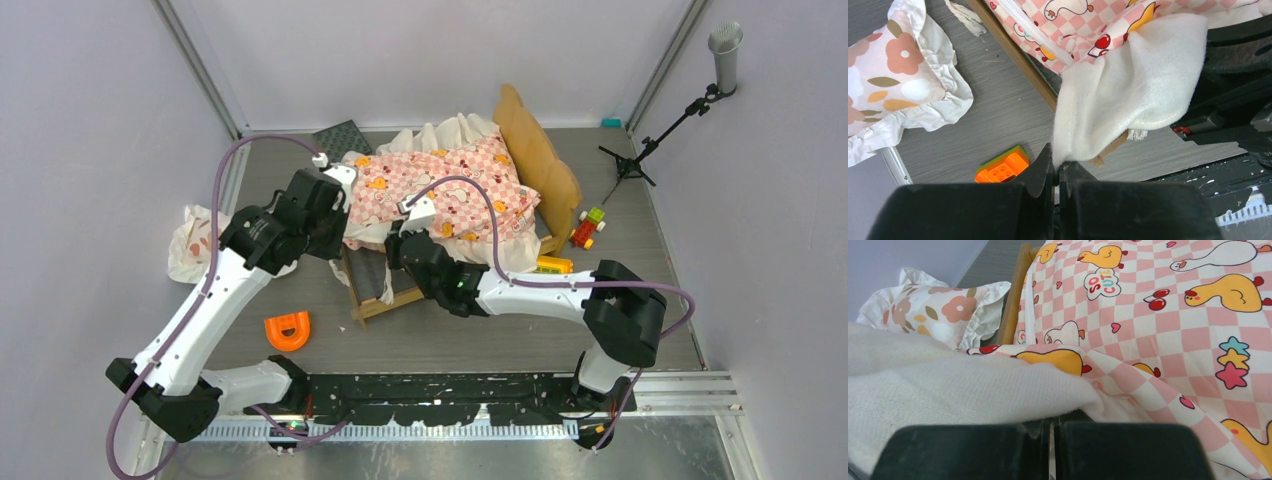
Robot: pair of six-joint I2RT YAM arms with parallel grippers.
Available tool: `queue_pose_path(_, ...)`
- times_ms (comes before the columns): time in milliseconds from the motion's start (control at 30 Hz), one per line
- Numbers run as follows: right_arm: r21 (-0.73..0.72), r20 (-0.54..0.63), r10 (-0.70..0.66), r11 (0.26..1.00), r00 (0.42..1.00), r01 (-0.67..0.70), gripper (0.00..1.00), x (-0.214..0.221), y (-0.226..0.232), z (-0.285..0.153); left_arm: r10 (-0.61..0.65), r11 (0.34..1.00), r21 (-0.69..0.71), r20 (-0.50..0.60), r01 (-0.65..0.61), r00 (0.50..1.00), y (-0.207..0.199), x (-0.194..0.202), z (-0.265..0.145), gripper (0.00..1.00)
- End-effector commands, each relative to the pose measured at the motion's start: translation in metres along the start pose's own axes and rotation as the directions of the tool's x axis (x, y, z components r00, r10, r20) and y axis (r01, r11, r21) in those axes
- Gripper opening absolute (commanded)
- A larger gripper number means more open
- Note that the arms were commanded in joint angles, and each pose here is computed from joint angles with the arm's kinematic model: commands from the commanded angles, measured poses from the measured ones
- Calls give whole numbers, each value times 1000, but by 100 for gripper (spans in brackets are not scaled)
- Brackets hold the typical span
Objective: Set up the pet bed
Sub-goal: Cross the ropes on the bed frame.
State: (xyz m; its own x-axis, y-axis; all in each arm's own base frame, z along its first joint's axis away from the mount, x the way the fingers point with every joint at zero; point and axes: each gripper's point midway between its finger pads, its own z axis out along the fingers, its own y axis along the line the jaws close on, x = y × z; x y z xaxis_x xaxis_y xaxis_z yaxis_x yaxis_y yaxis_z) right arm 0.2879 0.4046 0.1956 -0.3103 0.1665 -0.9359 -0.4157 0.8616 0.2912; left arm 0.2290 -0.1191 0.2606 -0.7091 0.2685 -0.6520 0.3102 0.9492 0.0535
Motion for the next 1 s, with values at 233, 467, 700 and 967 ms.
queue_pose_path(233, -54, 49, 15, 998, 999, -12, 1, -40, 15, 1, -39, 999, -8, 44, 39, 998, 3, -13, 9, 0)
queue_pose_path(467, -57, 55, 11, 998, 998, -7, 1, -46, 15, 3, -46, 999, -3, 36, 46, 998, 4, -11, 12, 0)
queue_pose_path(700, -64, 56, 5, 998, 998, -1, 1, -50, 16, 3, -51, 999, 1, 34, 51, 998, 5, -10, 14, 0)
queue_pose_path(967, -70, 54, -21, 997, 998, 25, 1, -59, 19, 5, -54, 998, 11, 27, 54, 998, 4, -9, 16, 0)
